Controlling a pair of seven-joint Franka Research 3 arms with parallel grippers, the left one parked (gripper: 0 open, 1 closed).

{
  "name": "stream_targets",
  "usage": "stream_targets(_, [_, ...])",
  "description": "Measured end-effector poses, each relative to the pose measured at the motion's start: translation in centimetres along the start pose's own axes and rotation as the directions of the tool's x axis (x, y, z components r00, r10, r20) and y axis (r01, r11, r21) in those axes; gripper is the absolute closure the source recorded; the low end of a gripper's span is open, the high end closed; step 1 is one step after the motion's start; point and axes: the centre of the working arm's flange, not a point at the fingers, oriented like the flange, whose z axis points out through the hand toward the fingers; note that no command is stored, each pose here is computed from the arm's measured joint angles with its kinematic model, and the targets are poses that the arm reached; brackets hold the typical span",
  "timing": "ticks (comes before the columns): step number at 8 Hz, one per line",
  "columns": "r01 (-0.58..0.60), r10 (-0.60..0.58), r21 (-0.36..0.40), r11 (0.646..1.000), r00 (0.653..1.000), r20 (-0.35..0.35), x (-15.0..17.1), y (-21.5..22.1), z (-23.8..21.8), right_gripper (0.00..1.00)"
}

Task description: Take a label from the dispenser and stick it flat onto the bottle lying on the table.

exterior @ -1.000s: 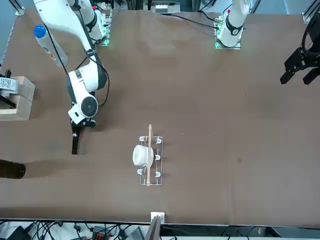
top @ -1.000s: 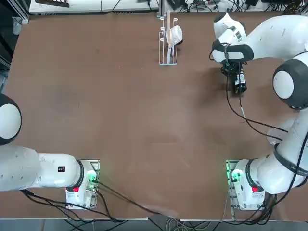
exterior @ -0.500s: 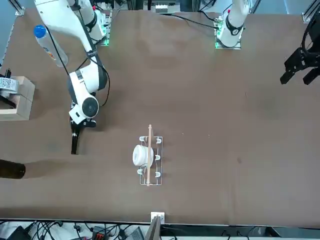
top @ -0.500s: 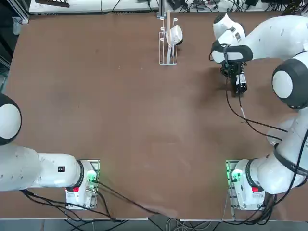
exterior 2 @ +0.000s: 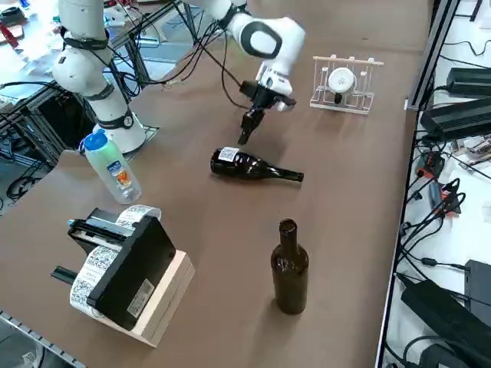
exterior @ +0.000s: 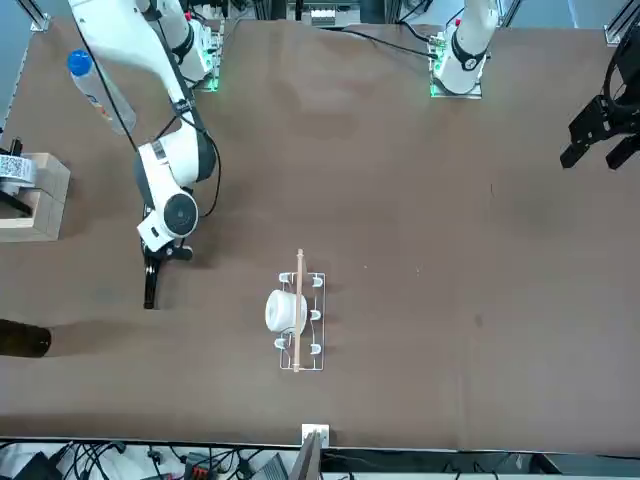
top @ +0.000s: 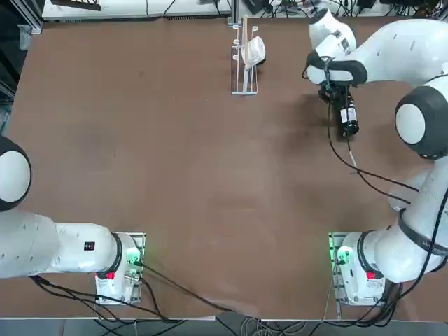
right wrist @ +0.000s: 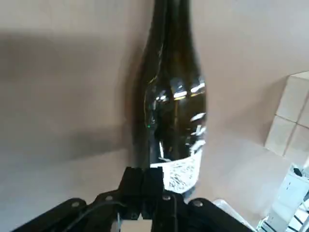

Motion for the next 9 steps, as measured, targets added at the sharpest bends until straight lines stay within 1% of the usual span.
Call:
stream_targets(2, [-0.045, 0.045, 0.012, 0.999, 0.999, 0.012, 0.2, 1.9, -5.7, 0.98])
stream_targets(4, [-0.053, 0.053, 0.018, 0.998, 0.999, 0.013, 0.1, 4.6, -10.5, 0.96])
stream_targets(5, [-0.04, 0.04, 0.029, 0.999, 0.999, -0.001, 0.0, 6.1, -12.7, 0.96])
stream_targets(7, [0.001, 0.002, 0.062, 0.998, 0.999, -0.048, -0.4, 9.6, -16.3, 0.9])
stream_targets(8, [0.025, -0.017, 0.104, 0.994, 0.997, -0.074, -1.0, 12.2, -18.1, 0.85])
stream_targets(9, [0.054, -0.038, 0.168, 0.984, 0.995, -0.096, -1.9, 15.2, -19.7, 0.69])
